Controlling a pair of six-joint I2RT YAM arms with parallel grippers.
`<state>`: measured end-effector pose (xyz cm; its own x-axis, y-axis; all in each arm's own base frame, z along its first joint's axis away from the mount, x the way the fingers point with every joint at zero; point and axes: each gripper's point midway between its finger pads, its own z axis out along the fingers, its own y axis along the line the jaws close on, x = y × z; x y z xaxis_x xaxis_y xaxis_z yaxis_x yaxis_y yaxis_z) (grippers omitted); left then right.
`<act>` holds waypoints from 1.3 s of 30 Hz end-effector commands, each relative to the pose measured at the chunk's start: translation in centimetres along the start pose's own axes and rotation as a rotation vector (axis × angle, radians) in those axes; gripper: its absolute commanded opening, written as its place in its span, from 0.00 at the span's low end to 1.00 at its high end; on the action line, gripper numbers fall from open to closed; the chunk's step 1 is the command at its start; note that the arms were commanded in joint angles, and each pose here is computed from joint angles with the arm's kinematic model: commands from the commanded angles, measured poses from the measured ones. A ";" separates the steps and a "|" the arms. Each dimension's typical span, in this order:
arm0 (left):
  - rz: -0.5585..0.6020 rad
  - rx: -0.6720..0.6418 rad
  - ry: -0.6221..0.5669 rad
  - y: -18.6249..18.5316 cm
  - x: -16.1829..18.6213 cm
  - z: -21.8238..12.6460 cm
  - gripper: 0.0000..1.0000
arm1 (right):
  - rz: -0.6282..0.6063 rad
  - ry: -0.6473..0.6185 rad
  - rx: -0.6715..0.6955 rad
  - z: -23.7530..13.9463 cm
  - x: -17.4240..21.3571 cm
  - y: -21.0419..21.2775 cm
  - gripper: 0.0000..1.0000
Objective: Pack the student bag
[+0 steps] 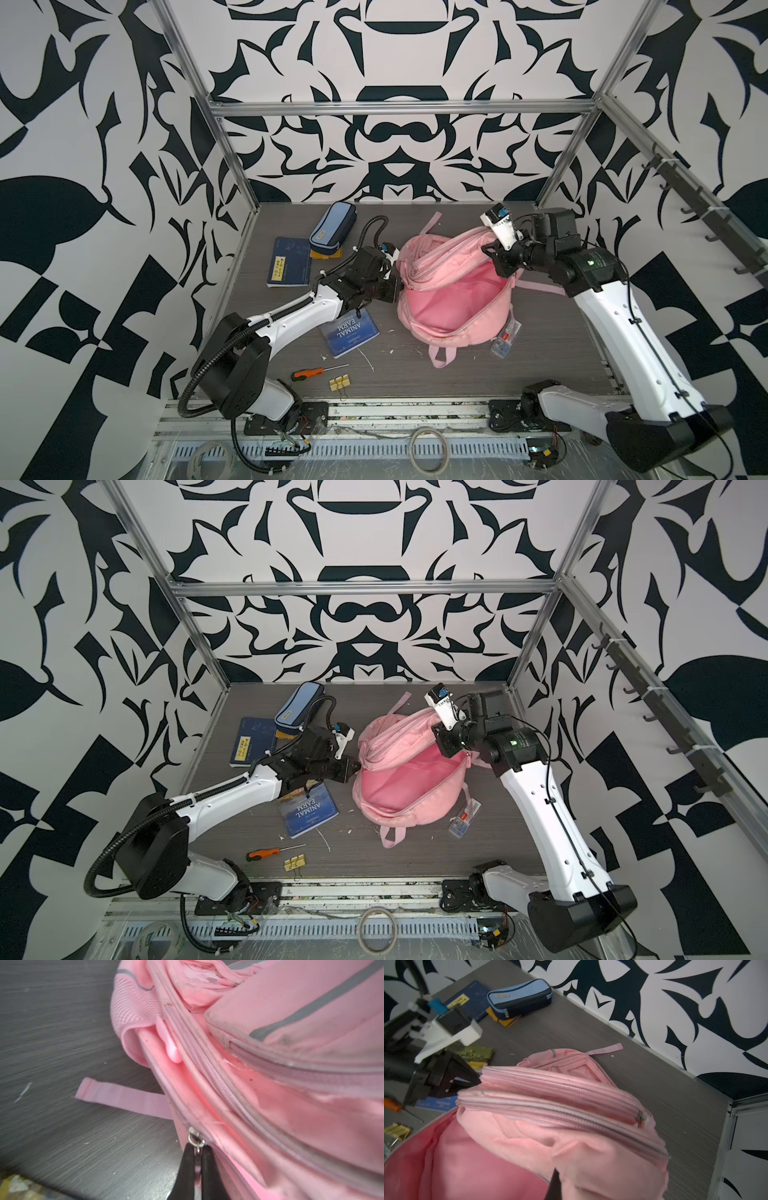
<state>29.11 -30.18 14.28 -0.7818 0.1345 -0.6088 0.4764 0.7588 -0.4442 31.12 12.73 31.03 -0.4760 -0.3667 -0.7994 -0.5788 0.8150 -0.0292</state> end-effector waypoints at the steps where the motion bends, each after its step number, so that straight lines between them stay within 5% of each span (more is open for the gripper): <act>1: -0.070 -0.055 0.010 1.1 -0.1 1.4 0.03 | 0.104 -0.182 0.075 0.2 -4.1 -1.8 0.00; 9: -0.037 -0.043 0.059 0.1 -1.1 0.8 0.57 | 0.363 0.011 0.240 4.0 5.6 -4.0 0.00; 16: -0.266 -0.086 0.158 5.5 3.7 -5.2 0.77 | 0.418 0.086 0.249 4.9 8.6 -3.8 0.07; 21: -0.352 -0.176 0.214 9.8 5.4 -8.7 0.84 | 0.468 0.217 0.257 5.3 12.0 -3.2 0.31; 25: -0.363 -0.357 0.267 13.3 7.0 -11.0 0.92 | 0.545 0.262 0.285 4.1 14.2 -2.6 0.78; 27: -0.409 -0.375 0.275 14.5 7.9 -11.3 0.92 | 0.567 0.251 0.259 3.0 14.3 -1.8 0.93; 34: -0.585 -0.401 0.232 17.6 10.2 -12.3 0.92 | 0.428 0.225 0.130 -0.7 12.1 3.1 0.95; 39: -0.657 -0.398 0.216 19.0 11.0 -12.2 0.95 | 0.250 0.185 -0.053 2.6 7.1 9.9 0.96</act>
<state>24.84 -6.52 7.33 -0.9370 -0.3044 -0.1716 -0.2313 0.9084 -0.3483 22.25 15.99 22.15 -0.7514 -0.2182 -0.6227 -0.4063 0.8966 0.1761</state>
